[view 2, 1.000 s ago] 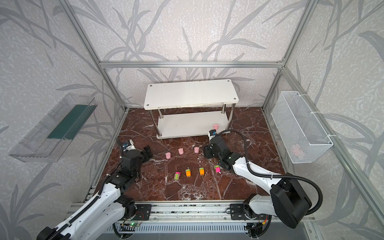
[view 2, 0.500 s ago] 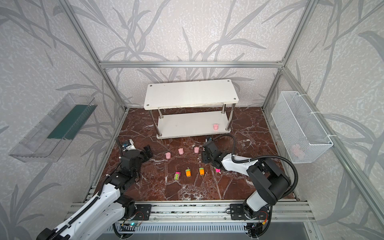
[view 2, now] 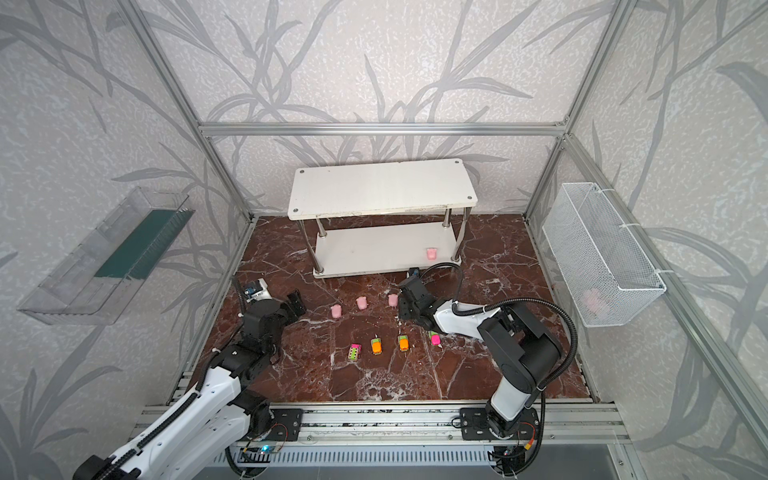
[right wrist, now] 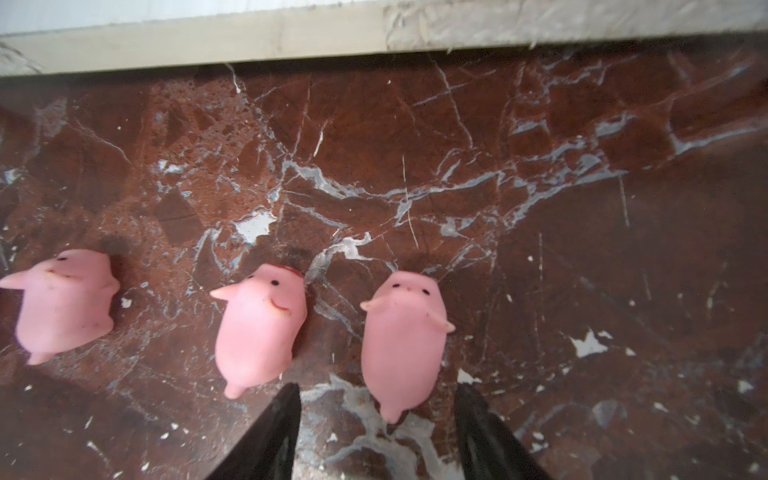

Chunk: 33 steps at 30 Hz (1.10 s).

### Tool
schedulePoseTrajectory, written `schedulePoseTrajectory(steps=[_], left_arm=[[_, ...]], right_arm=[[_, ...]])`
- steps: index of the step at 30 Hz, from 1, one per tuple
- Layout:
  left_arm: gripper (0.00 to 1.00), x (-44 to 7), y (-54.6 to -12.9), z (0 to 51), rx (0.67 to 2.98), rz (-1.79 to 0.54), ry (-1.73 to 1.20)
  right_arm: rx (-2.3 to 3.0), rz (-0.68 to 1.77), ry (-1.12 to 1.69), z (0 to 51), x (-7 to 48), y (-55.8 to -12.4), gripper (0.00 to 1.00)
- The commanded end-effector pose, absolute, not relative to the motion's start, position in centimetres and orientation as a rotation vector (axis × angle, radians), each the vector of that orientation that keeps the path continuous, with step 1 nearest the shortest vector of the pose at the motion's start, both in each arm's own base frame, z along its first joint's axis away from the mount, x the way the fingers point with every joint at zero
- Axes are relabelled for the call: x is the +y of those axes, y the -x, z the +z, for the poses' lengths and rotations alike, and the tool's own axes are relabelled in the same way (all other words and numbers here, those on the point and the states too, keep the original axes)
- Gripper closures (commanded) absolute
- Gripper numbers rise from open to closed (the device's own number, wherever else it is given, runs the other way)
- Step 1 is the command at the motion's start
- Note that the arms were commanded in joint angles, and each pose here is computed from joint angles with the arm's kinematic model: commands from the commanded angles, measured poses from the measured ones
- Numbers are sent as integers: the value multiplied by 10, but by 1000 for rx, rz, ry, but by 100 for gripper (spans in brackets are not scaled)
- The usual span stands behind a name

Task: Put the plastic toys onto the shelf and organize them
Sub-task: 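Move the right gripper back to the row of pink pigs, then lower the right gripper onto the next pink pig and close it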

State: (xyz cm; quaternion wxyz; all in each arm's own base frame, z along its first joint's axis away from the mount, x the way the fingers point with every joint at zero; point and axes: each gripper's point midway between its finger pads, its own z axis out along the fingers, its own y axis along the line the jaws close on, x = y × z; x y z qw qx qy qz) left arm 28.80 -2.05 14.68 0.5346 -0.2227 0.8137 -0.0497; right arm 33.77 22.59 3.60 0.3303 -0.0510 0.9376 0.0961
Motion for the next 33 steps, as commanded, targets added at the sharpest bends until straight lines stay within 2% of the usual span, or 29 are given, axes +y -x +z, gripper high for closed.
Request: schedulePoseTrajectory(steps=[1,17,33], left_arm=[[6,-16,-287,142,1935,-90,542],[6,-16,-290,143,1933,-75,541],[6,-15,-291,140,1938,-71,548]], right_arm=[[2406,225,118,45,227,-350,42],[2422,153,106,28,219,-368,48],[2411,139,125,37,216,-368,63]])
